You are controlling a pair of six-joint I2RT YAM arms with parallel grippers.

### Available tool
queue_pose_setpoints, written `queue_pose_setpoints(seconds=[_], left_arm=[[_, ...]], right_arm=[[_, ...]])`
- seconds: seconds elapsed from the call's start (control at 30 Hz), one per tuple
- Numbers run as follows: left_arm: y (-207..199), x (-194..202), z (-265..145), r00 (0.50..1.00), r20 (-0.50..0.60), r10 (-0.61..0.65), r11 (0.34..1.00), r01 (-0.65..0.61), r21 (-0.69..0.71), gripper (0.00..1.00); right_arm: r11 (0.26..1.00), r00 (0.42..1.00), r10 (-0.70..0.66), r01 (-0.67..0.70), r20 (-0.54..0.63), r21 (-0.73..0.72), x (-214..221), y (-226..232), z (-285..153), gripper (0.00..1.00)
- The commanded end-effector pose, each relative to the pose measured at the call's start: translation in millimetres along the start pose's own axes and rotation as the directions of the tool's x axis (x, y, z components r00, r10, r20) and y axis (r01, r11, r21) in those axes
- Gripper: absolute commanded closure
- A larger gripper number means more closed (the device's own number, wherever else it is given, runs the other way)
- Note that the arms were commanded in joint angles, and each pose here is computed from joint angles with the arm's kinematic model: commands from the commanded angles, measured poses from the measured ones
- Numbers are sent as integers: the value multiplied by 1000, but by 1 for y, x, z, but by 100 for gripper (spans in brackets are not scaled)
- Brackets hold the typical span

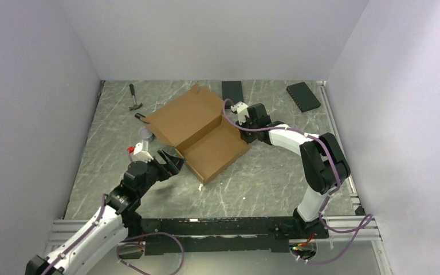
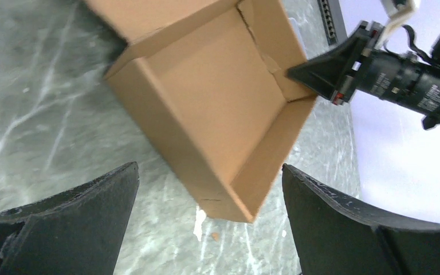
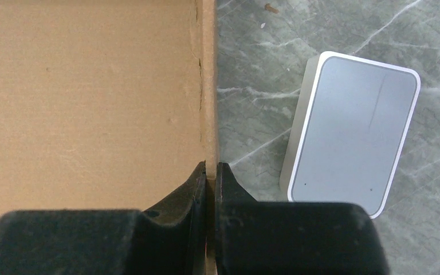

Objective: Fold the paper box

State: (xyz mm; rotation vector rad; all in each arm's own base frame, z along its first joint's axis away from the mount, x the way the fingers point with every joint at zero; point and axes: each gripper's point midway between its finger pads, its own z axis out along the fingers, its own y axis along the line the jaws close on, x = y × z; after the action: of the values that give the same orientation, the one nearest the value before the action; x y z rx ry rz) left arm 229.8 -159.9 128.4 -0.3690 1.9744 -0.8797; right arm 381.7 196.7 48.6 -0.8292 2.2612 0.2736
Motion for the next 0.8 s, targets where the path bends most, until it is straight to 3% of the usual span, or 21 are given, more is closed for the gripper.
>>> queue_pose_setpoints(seconds=[0.0, 0.1, 0.43, 0.77], left_arm=[[24, -10, 1, 980, 133, -146, 989, 149, -18, 0], [25, -30, 7, 966, 191, -173, 984, 178, -9, 0], [40, -84, 58, 930, 179, -320, 946, 323, 17, 1], [68, -123, 81, 923, 238, -303, 945, 323, -48, 22]], right_arm=[[1000, 999, -22, 21, 45, 12, -16, -4, -11, 97], [1000, 999, -20, 20, 43, 5, -14, -4, -11, 97], [1000, 999, -20, 21, 39, -11, -12, -2, -10, 97], [999, 999, -19, 20, 35, -30, -11, 1, -8, 97]])
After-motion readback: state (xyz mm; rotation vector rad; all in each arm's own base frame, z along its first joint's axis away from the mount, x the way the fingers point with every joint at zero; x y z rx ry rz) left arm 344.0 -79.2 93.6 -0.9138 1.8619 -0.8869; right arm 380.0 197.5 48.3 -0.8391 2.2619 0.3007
